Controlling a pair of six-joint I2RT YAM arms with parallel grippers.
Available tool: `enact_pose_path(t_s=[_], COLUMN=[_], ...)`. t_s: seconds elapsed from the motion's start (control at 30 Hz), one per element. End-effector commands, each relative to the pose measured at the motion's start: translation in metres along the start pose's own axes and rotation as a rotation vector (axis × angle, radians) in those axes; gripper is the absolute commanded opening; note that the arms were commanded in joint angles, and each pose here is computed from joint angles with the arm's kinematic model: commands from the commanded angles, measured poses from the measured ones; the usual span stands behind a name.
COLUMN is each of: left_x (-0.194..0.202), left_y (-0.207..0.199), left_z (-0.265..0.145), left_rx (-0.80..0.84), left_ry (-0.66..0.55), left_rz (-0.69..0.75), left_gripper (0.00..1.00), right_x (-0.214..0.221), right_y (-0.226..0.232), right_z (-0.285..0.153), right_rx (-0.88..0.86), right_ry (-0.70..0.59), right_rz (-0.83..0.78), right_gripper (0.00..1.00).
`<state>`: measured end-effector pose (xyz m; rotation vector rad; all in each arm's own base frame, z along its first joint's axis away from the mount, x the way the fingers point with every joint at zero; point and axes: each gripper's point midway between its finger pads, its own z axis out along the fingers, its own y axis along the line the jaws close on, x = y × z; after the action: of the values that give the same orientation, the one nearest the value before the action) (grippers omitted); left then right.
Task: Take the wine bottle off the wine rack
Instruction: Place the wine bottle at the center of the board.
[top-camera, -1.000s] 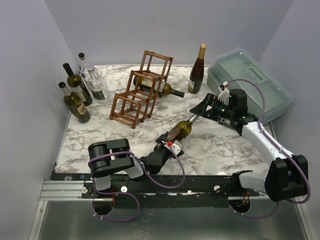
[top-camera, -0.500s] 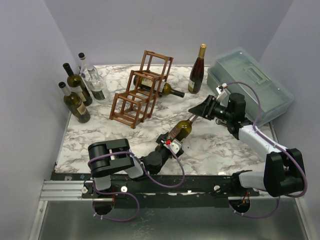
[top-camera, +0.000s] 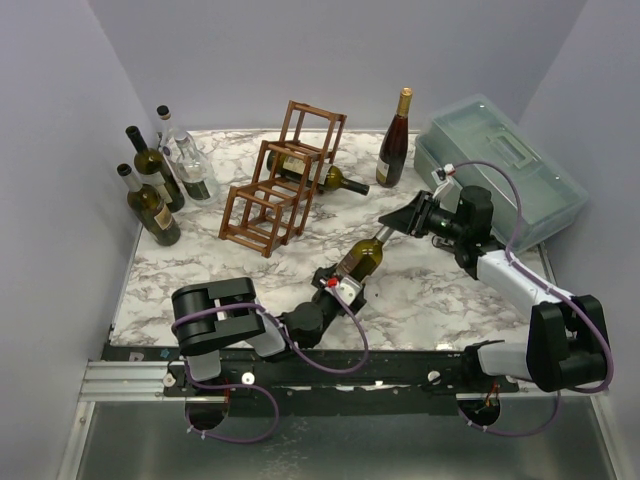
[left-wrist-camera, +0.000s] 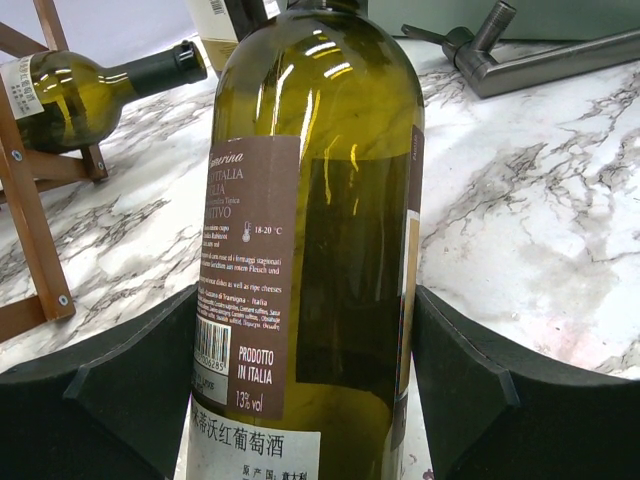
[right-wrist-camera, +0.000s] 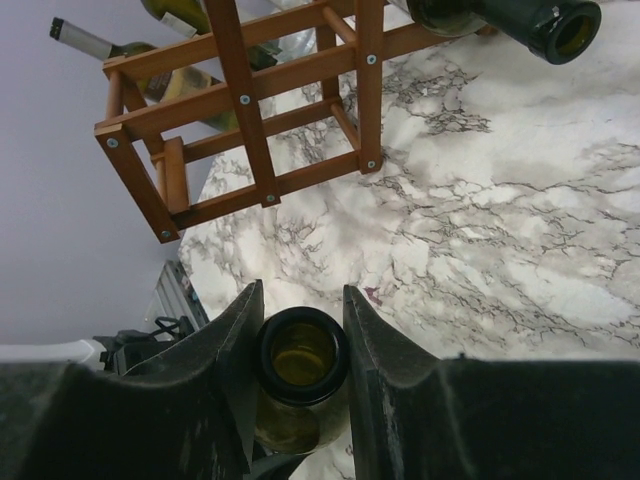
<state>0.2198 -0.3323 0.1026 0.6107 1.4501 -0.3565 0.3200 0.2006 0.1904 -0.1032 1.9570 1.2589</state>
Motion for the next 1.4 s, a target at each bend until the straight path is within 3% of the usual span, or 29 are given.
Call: enact_pose_path(t_s=[0.0, 0.1, 0.2, 0.27, 0.5, 0.73, 1.13, 1.37], left_x=[-0.033, -0.036, -0.039, -0.040, -0.042, -0.049, -0.045, -0.067], left_y=[-0.007, -0.011, -0.014, -0.016, -0.024, -0.024, -0.039, -0.030], left_z=[-0.001, -0.005, -0.009, -0.012, -0.019, -0.032, -0.046, -0.055], left_rx=[0.047, 0.083, 0.109, 0.127, 0.190, 0.236, 0.320, 0.330], left_ry=[-0.100, -0.108, -0.115, -0.115, -0.114, -0.100, 0.179, 0.196], left_rz=[-0.130, -0.157, -0.194, -0.215, -0.264, -0.306, -0.308, -0.326], left_gripper=[0.20, 0.47, 0.84, 0.98, 0.99, 0.99, 0.99, 0.99], right_x=[-0.020, -0.036, -0.053, -0.062, -0.075, -0.109, -0.145, -0.170], right_y=[0.023, 0.027, 0.030, 0.032, 0.030, 0.031, 0.035, 0.027], right_z=[0.000, 0.003, 0.003, 0.002, 0.001, -0.008, -0.018, -0.021], right_rx=[-0.098, -0.074, -0.043, -0.020, 0.028, 0.138, 0.240, 0.330], right_ry=[-0.034, -0.028, -0.046, -0.065, -0.082, -0.125, -0.137, -0.159], right_rz=[-0.127, -0.174, -0.245, -0.267, -0.303, -0.473, -0.659, -0.772], right_gripper=[0.00, 0.00, 0.00, 0.00, 0.00, 0.00, 0.00, 0.00])
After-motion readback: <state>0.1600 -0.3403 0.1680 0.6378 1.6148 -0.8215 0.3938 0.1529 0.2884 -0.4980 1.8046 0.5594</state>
